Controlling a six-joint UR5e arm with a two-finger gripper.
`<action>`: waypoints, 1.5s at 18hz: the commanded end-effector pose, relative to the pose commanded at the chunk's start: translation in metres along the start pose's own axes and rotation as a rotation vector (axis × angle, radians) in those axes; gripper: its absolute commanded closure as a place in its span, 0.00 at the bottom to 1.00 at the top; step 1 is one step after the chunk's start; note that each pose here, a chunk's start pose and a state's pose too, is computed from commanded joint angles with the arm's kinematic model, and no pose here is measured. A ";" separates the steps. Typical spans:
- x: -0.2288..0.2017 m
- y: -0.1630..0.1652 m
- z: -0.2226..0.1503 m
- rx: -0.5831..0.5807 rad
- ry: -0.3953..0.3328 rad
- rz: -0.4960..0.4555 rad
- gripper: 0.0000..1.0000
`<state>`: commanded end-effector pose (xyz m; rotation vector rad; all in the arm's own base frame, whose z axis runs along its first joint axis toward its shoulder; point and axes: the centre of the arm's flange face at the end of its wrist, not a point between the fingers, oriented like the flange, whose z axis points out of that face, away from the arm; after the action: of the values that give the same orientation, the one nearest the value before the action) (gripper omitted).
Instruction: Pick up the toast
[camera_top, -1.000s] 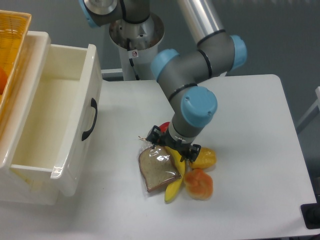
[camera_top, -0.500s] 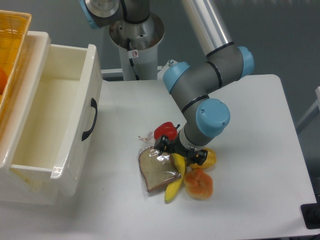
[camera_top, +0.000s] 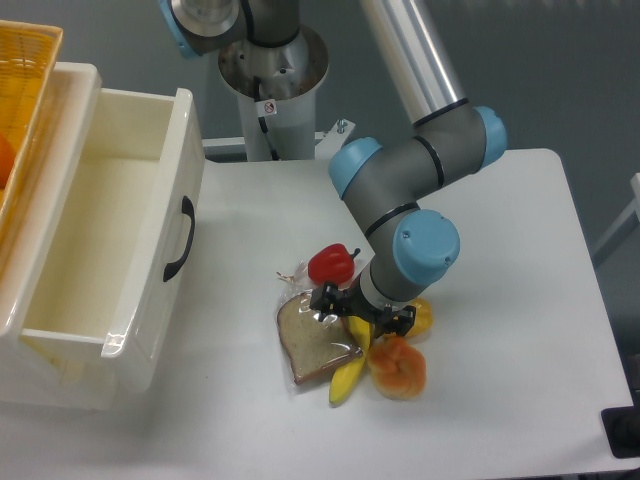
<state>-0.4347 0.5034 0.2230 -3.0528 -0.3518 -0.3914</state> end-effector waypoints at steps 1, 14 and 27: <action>0.000 0.000 0.001 -0.001 0.001 -0.009 0.00; 0.007 -0.004 0.008 -0.013 0.002 -0.017 0.78; 0.010 -0.009 0.000 -0.003 -0.008 -0.045 1.00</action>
<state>-0.4268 0.5143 0.2255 -3.0545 -0.4218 -0.3819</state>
